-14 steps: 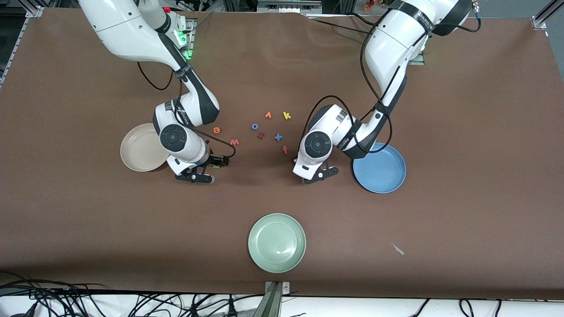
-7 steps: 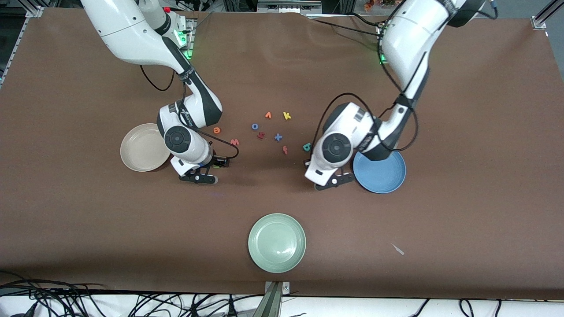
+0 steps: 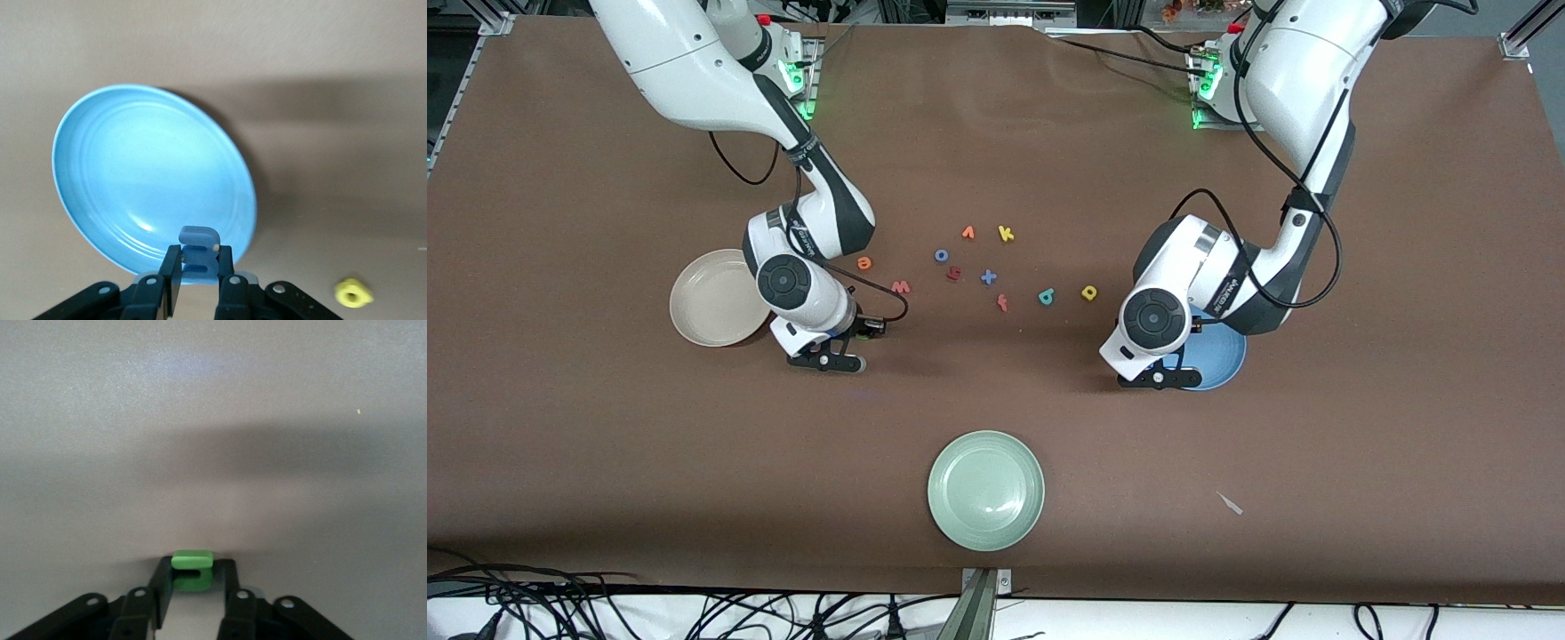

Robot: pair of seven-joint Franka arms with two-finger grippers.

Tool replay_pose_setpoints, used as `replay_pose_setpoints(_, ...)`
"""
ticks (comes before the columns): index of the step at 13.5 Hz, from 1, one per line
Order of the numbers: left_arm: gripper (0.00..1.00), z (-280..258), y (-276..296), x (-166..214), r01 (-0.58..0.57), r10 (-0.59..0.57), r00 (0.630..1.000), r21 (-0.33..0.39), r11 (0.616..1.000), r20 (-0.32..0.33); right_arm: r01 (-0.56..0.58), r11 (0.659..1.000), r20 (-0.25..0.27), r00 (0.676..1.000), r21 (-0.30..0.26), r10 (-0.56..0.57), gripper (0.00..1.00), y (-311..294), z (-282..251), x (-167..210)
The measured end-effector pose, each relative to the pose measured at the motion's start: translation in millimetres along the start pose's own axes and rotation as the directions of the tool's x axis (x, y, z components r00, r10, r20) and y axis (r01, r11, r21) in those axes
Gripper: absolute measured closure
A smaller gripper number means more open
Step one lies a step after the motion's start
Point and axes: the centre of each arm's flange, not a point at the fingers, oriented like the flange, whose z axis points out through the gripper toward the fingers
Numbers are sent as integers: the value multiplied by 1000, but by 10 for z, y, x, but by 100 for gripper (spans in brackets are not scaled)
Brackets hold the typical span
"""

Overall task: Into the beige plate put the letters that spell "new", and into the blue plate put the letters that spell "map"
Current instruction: 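Drop the blue m onto the blue plate while the right gripper lifts the u, then release the green u onto the white plate with the right gripper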

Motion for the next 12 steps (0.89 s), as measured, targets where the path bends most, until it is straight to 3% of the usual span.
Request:
replay_pose_setpoints(3,74,258,-338,122,-86,86,996,-17,996,23,0,1000,-1,1000,1,0,70,-3,-6,4)
replay_pose_setpoints(7,74,724,-476,135,-127,126,992,-65,990,-23,1,1000,-16,1000,10,-1,73,-41,-81,57)
replay_pose_setpoints(9,59,643,-427,95,-138,135,990,-69,988,-41,3,1000,-10,1000,6,-3,73,-57,-116,71)
replay_pose_setpoints(12,26,144,-335,-29,-160,154,984,-73,984,-86,23,1000,37,999,-21,-23,73,-69,-234,93)
